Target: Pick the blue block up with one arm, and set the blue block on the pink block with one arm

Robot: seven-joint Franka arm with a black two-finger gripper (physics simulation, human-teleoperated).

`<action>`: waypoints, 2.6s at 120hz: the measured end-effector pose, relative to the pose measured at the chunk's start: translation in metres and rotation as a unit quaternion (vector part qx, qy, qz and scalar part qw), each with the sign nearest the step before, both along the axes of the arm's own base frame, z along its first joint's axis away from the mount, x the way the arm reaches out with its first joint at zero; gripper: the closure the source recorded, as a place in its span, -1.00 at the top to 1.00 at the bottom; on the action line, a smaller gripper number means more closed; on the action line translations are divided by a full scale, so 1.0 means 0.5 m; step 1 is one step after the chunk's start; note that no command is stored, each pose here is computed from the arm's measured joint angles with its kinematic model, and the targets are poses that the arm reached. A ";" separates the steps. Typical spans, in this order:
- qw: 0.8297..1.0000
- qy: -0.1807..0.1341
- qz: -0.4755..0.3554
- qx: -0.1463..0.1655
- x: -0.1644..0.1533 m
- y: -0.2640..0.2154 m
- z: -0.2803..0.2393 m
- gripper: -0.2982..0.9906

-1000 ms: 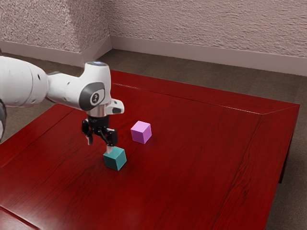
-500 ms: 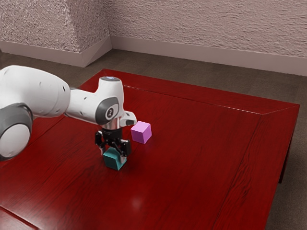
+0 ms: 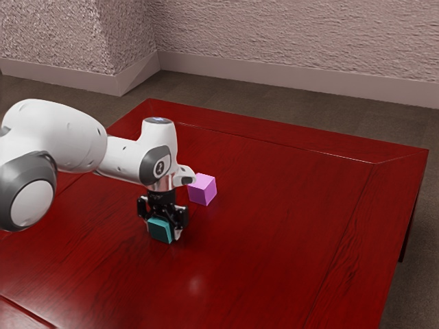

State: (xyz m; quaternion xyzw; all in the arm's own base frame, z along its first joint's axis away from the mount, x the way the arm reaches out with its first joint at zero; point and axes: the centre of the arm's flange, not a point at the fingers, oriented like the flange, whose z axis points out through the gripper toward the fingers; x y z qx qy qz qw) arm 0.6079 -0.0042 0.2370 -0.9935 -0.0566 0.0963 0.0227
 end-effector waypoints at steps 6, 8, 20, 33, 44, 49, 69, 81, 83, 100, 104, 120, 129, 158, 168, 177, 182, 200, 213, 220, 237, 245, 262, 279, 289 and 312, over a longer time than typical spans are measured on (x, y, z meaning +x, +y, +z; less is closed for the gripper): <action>1.000 0.000 0.004 0.001 0.001 0.000 -0.001 0.39; 1.000 -0.001 0.005 0.001 0.001 0.000 -0.001 0.39; 1.000 -0.005 0.009 0.001 0.006 -0.003 0.006 0.40; 1.000 -0.018 0.010 0.000 0.020 -0.012 0.028 0.23; 0.999 -0.031 0.009 0.000 0.038 -0.017 0.057 0.19; 0.999 -0.035 0.008 0.000 0.045 -0.019 0.067 0.18; 0.999 -0.035 0.004 -0.001 0.050 -0.036 0.086 0.07; 0.999 -0.041 -0.001 -0.001 0.069 -0.049 0.132 0.05; 0.999 -0.041 -0.002 -0.001 0.070 -0.050 0.137 0.04; 0.999 -0.053 -0.001 0.000 0.106 -0.039 0.208 0.00; 0.998 -0.056 0.001 -0.001 0.113 -0.028 0.223 0.00; 0.998 -0.065 0.006 -0.006 0.154 0.012 0.257 0.00; 0.997 -0.070 -0.003 -0.010 0.187 0.005 0.263 0.00; 0.995 -0.094 -0.014 -0.036 0.266 0.035 0.298 -0.01; 0.994 -0.096 -0.016 -0.045 0.284 0.043 0.291 0.00; 0.994 -0.096 -0.021 -0.047 0.295 0.039 0.283 0.00; 0.994 -0.095 -0.022 -0.049 0.300 0.039 0.274 0.00; 0.994 -0.093 -0.026 -0.056 0.312 0.043 0.254 0.00; 0.994 -0.092 -0.030 -0.059 0.316 0.036 0.248 0.00; 0.993 -0.093 -0.034 -0.061 0.319 0.028 0.248 0.00; 0.993 -0.092 -0.041 -0.063 0.320 0.016 0.246 0.16; 0.993 -0.092 -0.043 -0.064 0.320 0.015 0.246 0.26; 0.992 -0.095 -0.046 -0.063 0.322 0.017 0.254 0.40; 0.992 -0.101 -0.053 -0.061 0.323 0.010 0.284 0.46; 0.992 -0.098 -0.060 -0.056 0.315 0.002 0.310 0.49; 0.993 -0.076 -0.084 -0.020 0.209 -0.013 0.467 0.52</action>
